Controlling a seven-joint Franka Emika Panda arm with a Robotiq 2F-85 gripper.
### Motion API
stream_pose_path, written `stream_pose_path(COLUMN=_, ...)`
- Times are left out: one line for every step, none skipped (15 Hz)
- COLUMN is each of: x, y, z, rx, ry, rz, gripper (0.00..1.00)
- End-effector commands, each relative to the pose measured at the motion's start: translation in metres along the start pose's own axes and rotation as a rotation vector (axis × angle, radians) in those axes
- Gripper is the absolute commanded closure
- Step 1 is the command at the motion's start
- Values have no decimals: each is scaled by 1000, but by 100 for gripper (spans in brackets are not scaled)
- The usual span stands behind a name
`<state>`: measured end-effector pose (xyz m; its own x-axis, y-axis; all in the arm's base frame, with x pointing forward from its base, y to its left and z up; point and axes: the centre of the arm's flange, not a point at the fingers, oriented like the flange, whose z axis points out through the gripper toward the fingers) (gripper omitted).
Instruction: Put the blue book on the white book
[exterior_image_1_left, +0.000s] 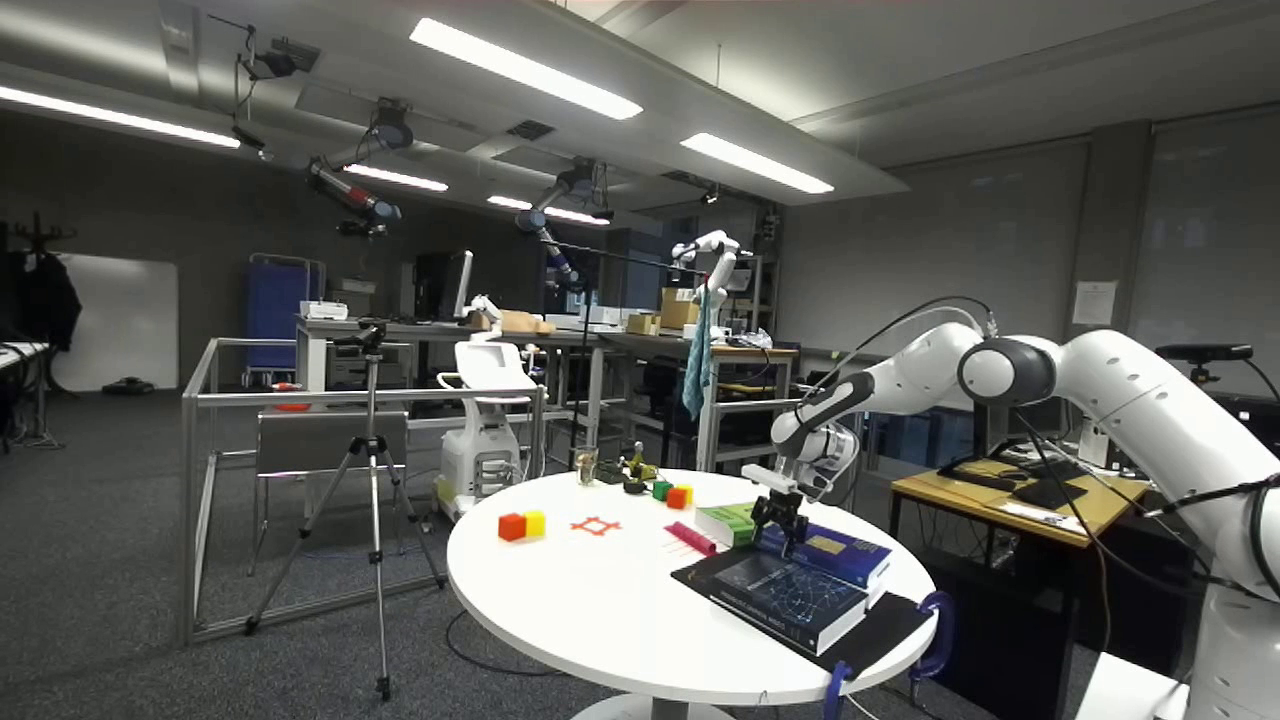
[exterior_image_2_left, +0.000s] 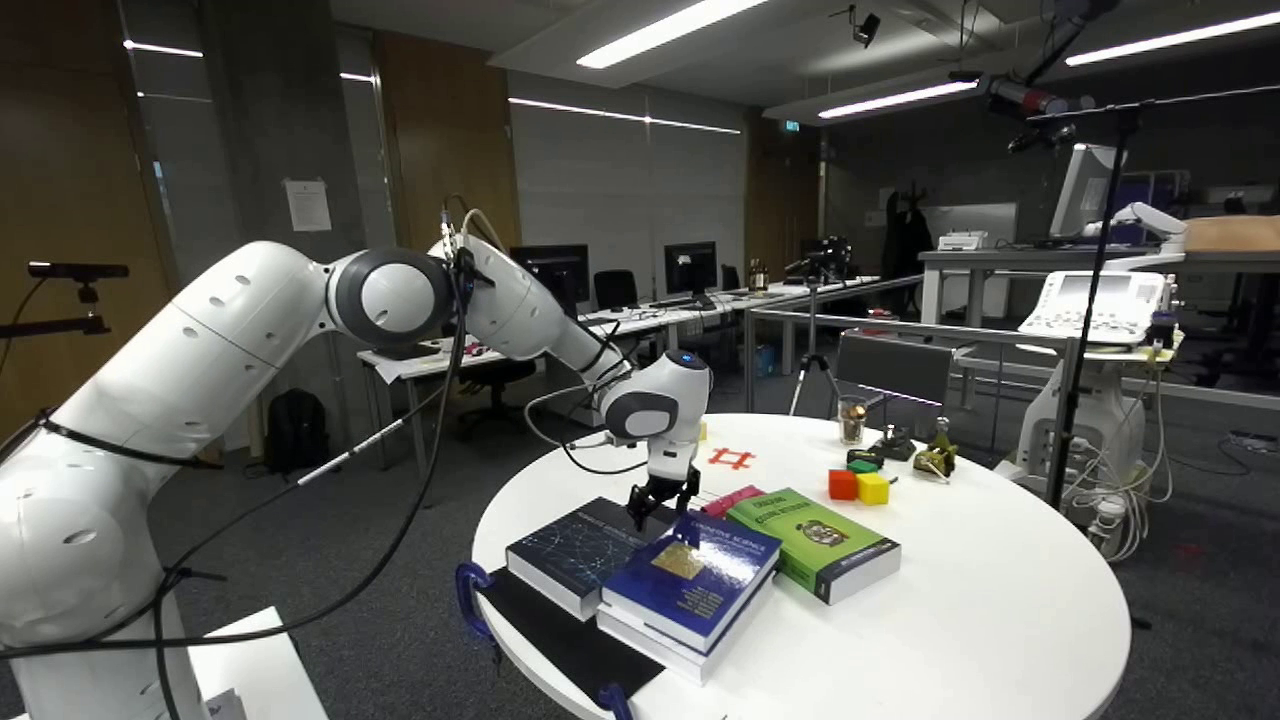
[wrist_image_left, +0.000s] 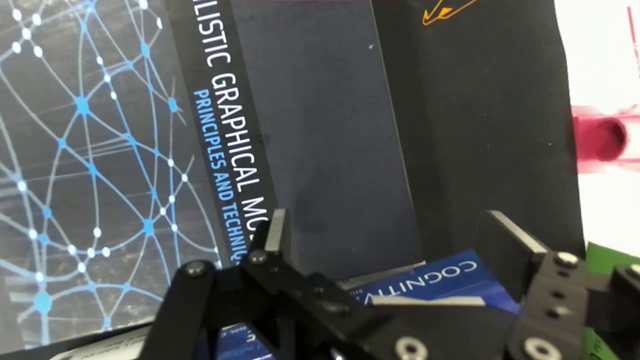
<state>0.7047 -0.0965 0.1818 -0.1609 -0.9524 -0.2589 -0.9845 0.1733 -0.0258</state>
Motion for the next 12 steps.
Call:
stream_pose_path(x=1, y=-10, z=-8, rx=3, ry=4, rz=37, gripper=0)
stream_pose_path(x=1, y=-10, z=-8, rx=6, ry=6, rz=47, gripper=0)
stream_pose_path(x=0, y=-10, z=-8, rx=8, ry=8, rz=53, gripper=0)
stream_pose_path(x=-1, y=-10, z=-8, rx=12, ry=11, rz=62, gripper=0)
stream_pose_path(x=-3, y=-10, z=-9, rx=13, ry=12, rz=69, gripper=0)
stream_pose_path(x=-4, y=-10, z=-10, rx=14, ry=14, rz=77, gripper=0)
stream_pose_path(x=-6, y=-9, z=-11, rx=14, ry=20, rz=83, gripper=0)
stream_pose_path(x=-10, y=-8, z=-11, rx=14, ry=24, rz=80, gripper=0)
stream_pose_path(x=-14, y=-5, z=-13, rx=12, ry=36, rz=75, gripper=0)
stream_pose_path(x=-19, y=-3, z=-14, rx=12, ry=45, rz=62, gripper=0)
stream_pose_path(x=-25, y=1, z=-15, rx=-3, ry=67, rz=45, gripper=0)
stream_pose_path(x=-32, y=5, z=-17, rx=-16, ry=87, rz=20, gripper=0)
